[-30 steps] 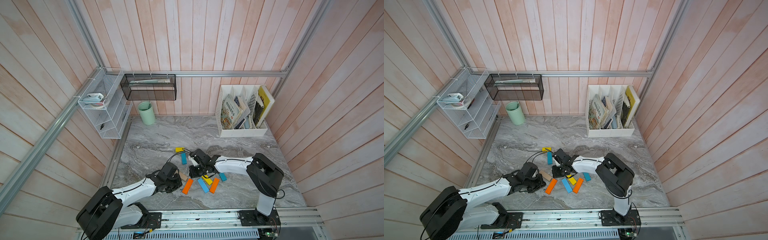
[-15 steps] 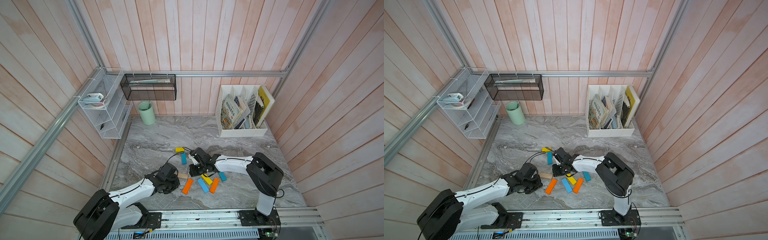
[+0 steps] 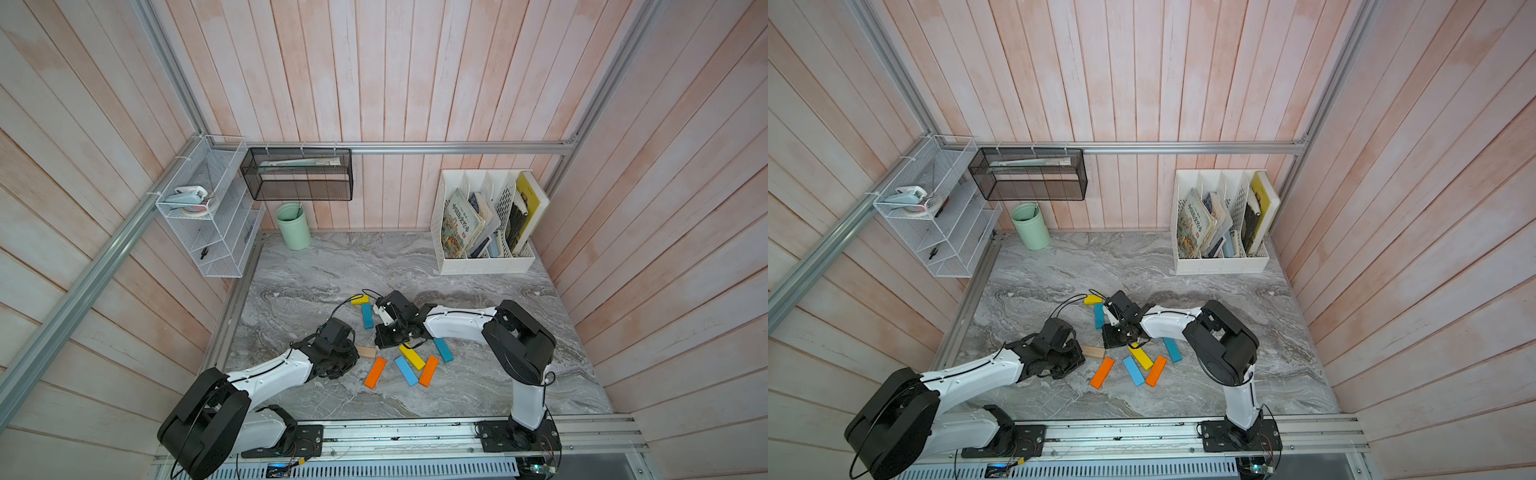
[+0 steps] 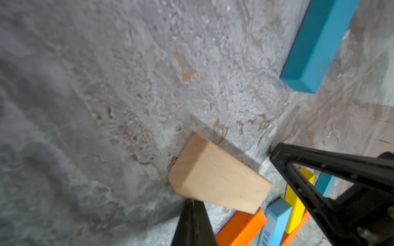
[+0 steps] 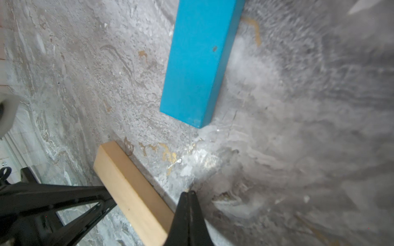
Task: Assemble a giraffe with building blocks
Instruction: Assemble the building block at the center of the board.
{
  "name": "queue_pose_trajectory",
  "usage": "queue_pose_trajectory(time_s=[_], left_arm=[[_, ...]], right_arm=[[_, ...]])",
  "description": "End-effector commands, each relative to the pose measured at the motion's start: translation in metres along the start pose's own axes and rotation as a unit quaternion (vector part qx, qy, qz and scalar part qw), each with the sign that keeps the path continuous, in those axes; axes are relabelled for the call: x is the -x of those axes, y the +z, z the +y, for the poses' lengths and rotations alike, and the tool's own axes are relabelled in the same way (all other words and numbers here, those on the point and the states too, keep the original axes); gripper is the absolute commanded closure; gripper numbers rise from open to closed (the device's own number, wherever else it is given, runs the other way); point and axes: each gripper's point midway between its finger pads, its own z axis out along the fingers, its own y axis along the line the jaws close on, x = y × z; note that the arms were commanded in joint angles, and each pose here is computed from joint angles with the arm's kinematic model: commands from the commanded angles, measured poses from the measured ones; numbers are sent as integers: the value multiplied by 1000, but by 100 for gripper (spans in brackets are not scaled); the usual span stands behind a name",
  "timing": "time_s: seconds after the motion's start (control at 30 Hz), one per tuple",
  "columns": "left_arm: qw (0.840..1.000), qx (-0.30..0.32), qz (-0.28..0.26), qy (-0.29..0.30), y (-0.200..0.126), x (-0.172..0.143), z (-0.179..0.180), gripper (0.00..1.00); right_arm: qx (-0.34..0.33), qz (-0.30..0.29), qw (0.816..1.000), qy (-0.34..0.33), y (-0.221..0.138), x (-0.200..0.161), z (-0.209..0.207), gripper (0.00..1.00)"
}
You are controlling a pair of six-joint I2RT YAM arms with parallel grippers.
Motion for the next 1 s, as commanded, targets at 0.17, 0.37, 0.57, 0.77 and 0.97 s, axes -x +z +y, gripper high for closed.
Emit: queue_pose_trajectory(time_s=[0.17, 0.37, 0.57, 0.77, 0.97], left_arm=[[999, 46, 0, 8, 11, 6, 19, 100], [999, 46, 0, 9, 12, 7, 18, 100], [999, 44, 1, 13, 12, 7, 17, 100], [999, 46, -1, 18, 13, 11, 14, 100], [999, 36, -1, 22, 14, 13, 4, 100]], right_arm=[[24, 19, 999, -23, 6, -14, 18, 100], [27, 19, 999, -23, 6, -19, 24, 100], [17, 15, 999, -24, 8, -15, 21, 100], [23, 16, 999, -27, 10, -12, 25, 100], [39, 20, 999, -32, 11, -16, 30, 100]])
